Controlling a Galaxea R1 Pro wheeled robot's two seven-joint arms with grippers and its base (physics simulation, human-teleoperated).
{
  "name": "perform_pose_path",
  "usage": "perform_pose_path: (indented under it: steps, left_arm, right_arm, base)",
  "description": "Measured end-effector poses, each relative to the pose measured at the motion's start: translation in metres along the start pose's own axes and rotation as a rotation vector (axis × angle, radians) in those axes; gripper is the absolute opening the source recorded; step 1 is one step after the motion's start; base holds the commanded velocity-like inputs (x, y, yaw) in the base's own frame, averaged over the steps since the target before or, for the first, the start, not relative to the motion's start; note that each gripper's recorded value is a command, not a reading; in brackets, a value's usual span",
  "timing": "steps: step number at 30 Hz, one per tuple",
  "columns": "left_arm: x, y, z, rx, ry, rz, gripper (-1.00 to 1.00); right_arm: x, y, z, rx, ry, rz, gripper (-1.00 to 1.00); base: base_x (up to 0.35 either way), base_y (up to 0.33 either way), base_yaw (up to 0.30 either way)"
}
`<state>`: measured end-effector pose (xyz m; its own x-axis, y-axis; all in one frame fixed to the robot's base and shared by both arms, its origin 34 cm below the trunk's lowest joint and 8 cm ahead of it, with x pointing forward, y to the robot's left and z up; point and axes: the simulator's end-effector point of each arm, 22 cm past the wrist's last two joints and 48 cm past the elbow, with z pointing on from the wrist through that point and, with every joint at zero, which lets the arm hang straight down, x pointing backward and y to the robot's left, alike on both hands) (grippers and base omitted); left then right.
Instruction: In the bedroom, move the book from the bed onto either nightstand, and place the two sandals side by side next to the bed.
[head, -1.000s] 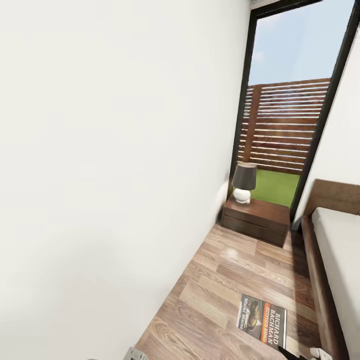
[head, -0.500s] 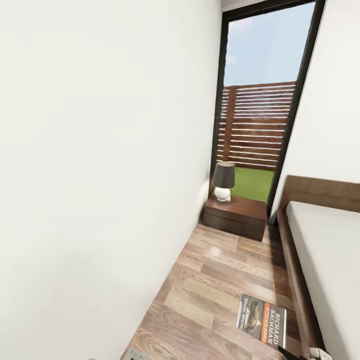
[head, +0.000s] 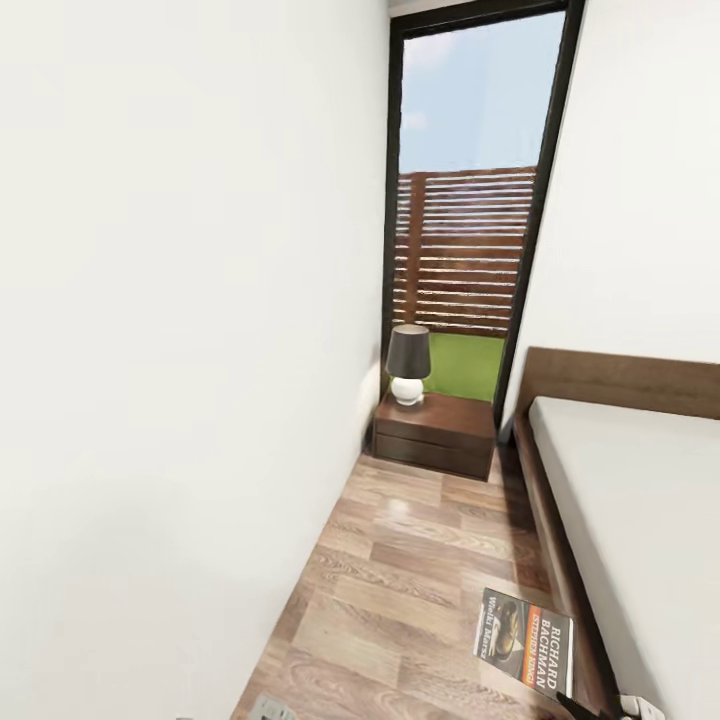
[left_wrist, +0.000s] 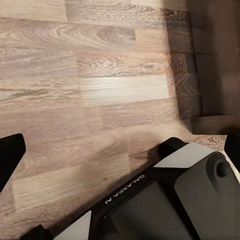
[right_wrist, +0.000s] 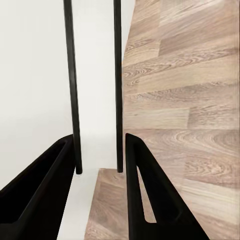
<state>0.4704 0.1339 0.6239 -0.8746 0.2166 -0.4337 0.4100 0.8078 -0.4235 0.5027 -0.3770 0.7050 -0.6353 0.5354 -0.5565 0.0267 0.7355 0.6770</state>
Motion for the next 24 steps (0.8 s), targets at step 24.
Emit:
perform_pose_path:
  steps: [24]
  left_arm:
    - [-0.0001,0.0001,0.0002,0.0,0.0,-0.001,1.0]
  right_arm:
    - [0.0001,0.0003,0.0002,-0.002,0.001,0.0,-1.0]
  base:
    - [0.009,0.0,-0.261]
